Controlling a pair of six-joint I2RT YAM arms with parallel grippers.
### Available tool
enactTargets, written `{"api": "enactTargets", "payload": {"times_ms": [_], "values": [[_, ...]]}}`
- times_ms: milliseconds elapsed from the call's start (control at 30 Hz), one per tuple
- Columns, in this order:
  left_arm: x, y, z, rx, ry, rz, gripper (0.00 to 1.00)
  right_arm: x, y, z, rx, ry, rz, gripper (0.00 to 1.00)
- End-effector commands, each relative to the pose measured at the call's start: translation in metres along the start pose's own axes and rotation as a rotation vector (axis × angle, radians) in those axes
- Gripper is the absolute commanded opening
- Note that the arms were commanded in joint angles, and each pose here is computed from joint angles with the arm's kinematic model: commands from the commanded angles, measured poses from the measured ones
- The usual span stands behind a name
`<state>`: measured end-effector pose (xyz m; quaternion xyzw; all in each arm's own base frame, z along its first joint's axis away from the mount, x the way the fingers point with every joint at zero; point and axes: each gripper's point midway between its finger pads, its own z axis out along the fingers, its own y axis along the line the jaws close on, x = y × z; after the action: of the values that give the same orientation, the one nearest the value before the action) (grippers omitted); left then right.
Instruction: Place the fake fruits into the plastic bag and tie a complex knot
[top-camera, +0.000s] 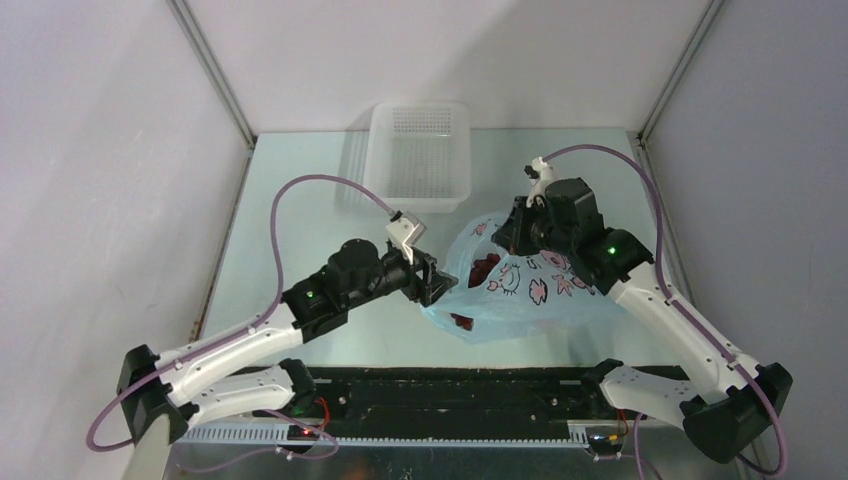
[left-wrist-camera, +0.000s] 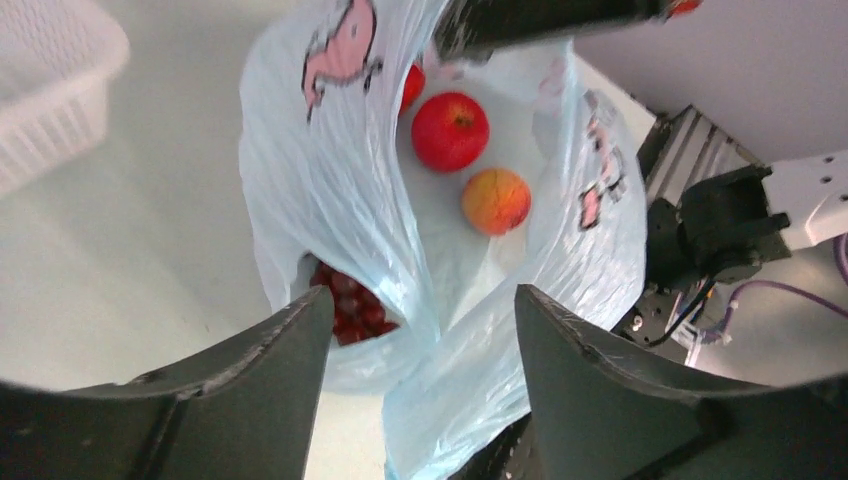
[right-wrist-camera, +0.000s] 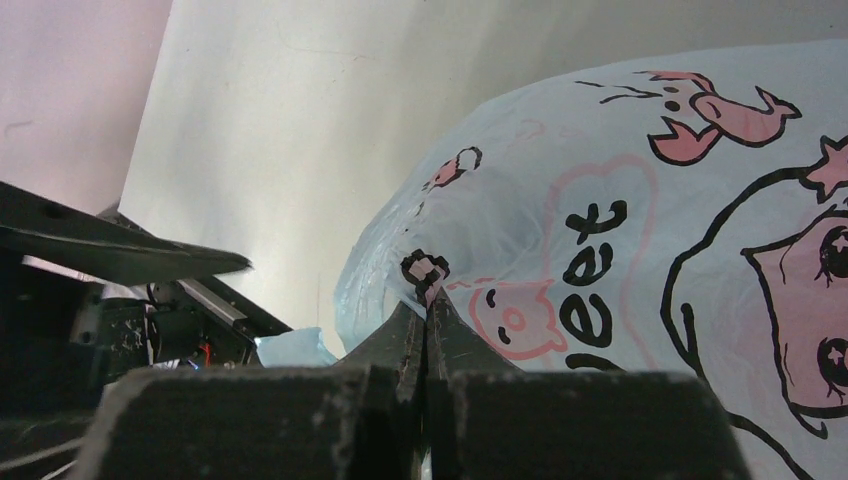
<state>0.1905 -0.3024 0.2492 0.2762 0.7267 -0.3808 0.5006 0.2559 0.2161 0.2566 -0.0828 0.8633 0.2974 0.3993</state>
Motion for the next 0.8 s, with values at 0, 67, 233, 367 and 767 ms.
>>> {"api": "enactTargets", "payload": {"times_ms": [0, 67, 233, 367, 767], "values": [[0.010, -0.005, 0.004, 0.034, 0.016, -0.157, 0.70, -0.009, 0.011, -0.002, -0.042, -0.038, -0.031, 0.00], [0.012, -0.002, 0.008, 0.020, 0.022, -0.179, 0.64, -0.008, 0.010, -0.003, -0.038, -0.037, -0.031, 0.00], [0.014, 0.009, 0.017, -0.034, 0.003, -0.265, 0.54, -0.009, 0.011, -0.005, -0.038, -0.043, -0.035, 0.00], [0.019, 0.014, 0.027, -0.042, -0.004, -0.351, 0.50, -0.009, 0.012, -0.005, -0.041, -0.044, -0.037, 0.00], [0.050, 0.015, 0.040, -0.041, 0.072, -0.437, 0.51, -0.011, 0.013, -0.010, -0.044, -0.057, -0.047, 0.00]]}}
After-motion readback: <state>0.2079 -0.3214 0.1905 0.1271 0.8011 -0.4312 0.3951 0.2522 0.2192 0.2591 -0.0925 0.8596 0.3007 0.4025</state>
